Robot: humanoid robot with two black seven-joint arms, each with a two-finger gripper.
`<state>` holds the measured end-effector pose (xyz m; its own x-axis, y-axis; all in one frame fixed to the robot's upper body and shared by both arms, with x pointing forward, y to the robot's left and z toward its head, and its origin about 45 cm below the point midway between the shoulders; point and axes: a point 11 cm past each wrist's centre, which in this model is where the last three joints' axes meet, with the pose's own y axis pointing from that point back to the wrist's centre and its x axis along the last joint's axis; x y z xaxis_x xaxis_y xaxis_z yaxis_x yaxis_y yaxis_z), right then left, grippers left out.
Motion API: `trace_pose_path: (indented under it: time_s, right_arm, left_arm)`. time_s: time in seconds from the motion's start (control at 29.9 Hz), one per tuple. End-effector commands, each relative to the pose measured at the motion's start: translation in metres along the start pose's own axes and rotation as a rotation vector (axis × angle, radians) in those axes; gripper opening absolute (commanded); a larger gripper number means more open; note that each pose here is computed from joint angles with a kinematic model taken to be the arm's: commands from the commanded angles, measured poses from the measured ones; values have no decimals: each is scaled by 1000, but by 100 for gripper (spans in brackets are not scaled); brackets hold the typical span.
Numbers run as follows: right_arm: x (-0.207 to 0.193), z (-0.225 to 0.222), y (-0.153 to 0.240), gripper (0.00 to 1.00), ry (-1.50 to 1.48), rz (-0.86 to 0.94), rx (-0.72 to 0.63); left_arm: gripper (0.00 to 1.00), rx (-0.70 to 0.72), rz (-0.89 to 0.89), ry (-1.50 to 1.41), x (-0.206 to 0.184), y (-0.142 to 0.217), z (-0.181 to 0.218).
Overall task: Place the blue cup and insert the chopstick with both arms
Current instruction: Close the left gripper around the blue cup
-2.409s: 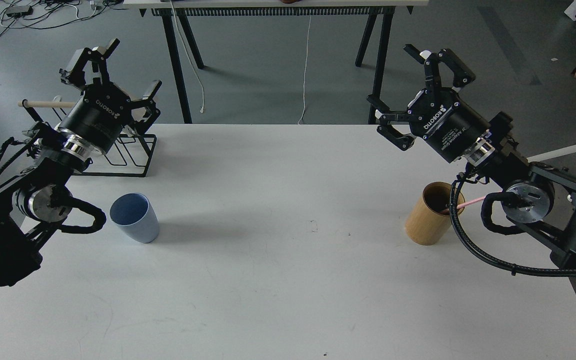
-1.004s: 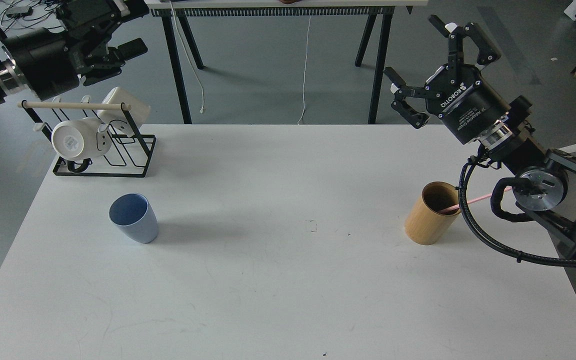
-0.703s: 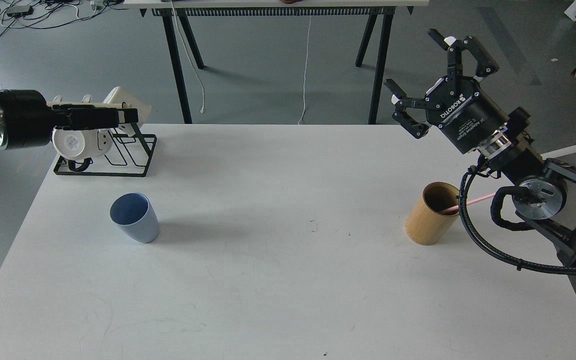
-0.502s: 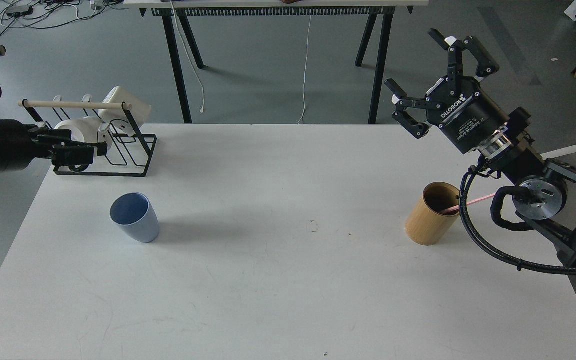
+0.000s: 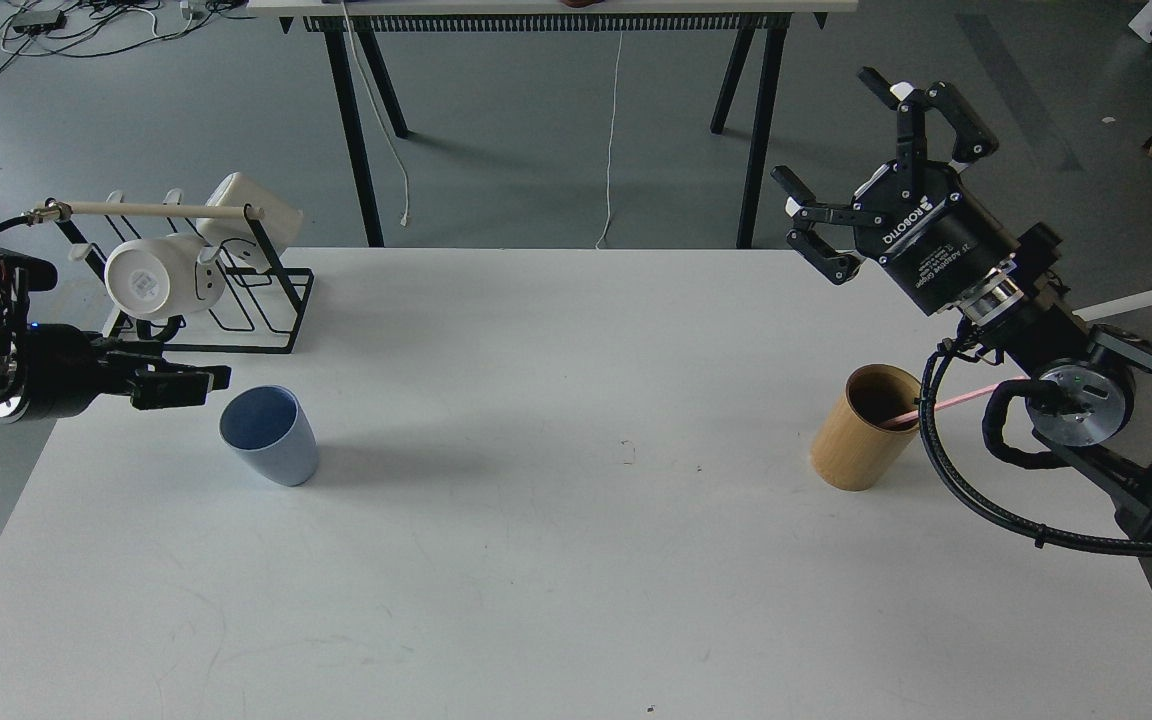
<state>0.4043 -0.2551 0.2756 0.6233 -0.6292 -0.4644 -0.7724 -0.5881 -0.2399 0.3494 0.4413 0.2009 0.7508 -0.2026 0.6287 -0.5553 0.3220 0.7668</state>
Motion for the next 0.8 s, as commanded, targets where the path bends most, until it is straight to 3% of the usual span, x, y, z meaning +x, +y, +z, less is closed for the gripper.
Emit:
trace_pose_path:
  time_s: [0.0,0.54,0.77]
  right_arm:
    - [1,2,2,98,-2,5,-2]
    - [7,4,7,98,1,25,-9]
    - [8,4,8,98,1,29,-9]
  left_arm:
    - [96,-18,-11,5,-5,-7,6]
    - [89,-25,-40,25,-29,-35,9]
    - [75,-33,-18,16,-30,-42,13]
